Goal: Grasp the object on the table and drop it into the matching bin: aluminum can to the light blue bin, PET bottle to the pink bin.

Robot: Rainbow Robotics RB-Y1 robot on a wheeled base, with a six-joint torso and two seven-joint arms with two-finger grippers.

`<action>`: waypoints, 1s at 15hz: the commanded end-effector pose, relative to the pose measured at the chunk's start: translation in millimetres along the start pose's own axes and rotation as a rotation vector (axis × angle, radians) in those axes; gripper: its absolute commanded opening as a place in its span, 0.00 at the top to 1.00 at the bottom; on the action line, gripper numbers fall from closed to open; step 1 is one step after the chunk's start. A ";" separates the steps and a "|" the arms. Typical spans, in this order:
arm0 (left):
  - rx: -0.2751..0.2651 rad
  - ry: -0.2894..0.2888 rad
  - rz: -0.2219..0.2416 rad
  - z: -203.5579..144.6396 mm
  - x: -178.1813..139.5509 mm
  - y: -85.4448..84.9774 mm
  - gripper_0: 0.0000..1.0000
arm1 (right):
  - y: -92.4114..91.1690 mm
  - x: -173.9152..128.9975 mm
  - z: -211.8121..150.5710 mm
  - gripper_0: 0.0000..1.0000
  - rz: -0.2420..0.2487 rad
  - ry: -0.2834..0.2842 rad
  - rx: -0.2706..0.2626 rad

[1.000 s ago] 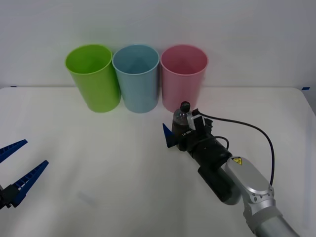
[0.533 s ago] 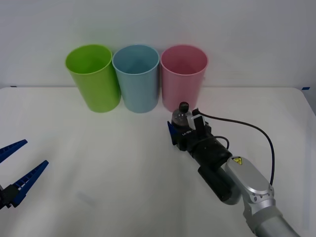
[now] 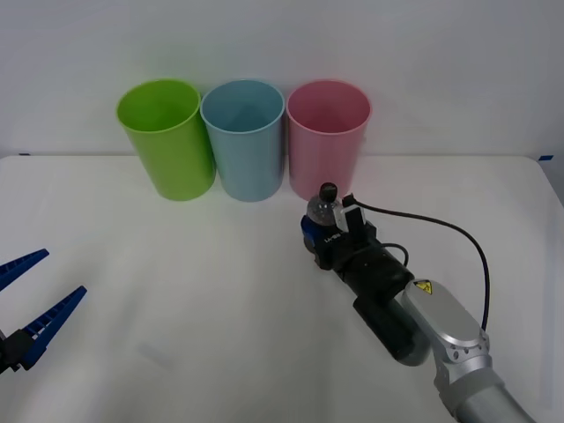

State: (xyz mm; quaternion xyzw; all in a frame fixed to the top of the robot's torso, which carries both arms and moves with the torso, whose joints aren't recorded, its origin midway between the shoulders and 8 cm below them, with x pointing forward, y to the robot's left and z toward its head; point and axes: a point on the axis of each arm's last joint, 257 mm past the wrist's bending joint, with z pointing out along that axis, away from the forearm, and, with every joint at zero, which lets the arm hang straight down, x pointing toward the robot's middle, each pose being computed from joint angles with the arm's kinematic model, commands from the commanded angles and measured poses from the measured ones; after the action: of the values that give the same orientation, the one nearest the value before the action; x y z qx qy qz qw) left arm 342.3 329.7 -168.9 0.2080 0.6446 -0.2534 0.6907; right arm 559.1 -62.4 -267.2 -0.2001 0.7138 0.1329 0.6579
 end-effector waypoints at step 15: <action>0.000 0.000 0.000 0.0 0.0 0.0 0.00 | 10.3 -102.1 -74.2 1.00 -0.122 -0.216 -0.121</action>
State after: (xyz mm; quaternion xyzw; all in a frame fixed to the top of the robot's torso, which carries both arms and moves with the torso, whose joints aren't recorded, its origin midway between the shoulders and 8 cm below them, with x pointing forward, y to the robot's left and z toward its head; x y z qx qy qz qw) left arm 342.3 329.7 -168.9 0.2079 0.6446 -0.2535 0.6907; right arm 496.9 -73.9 -164.3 -0.2629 0.6202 0.1557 0.7225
